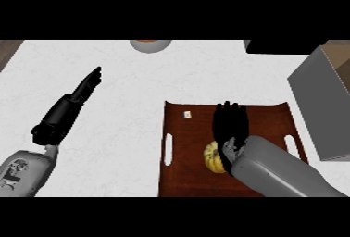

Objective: Pick the squash from the tray and place it in the cardboard box

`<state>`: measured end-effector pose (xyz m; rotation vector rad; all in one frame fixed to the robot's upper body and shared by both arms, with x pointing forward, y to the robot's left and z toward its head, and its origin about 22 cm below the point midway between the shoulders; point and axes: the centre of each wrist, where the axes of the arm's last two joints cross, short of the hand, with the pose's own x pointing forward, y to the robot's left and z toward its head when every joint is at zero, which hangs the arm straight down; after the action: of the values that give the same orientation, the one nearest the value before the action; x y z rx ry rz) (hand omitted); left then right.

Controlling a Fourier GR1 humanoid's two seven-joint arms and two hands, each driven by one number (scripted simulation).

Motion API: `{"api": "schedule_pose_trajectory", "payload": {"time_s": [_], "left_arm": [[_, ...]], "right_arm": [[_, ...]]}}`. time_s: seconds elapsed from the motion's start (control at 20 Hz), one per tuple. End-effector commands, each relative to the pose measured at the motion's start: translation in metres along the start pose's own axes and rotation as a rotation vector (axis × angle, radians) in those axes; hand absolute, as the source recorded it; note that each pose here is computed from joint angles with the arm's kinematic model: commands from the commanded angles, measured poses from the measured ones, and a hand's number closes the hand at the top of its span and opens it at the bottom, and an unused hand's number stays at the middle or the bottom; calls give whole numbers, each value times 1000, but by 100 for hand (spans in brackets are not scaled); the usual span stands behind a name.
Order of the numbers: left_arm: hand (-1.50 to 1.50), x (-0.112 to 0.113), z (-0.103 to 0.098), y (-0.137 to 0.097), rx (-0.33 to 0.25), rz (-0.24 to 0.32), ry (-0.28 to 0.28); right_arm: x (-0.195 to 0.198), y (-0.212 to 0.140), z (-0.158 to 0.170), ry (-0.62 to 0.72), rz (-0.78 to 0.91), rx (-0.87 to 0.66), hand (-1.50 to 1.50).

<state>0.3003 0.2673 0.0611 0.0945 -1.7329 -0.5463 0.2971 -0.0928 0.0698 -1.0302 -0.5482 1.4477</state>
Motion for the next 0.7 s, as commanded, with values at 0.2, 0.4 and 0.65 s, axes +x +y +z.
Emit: {"api": "schedule_pose_trajectory", "payload": {"time_s": [0.2,0.4,0.65], "left_arm": [[0,0,-4,6,25,11,4],[0,-2,4,-7,28,9,6],[0,0,6,16,21,12,4]], "right_arm": [[54,3,3,231,92,36,-150],[56,14,0,239,95,88,-150],[54,4,-9,290,106,71,-150]]}}
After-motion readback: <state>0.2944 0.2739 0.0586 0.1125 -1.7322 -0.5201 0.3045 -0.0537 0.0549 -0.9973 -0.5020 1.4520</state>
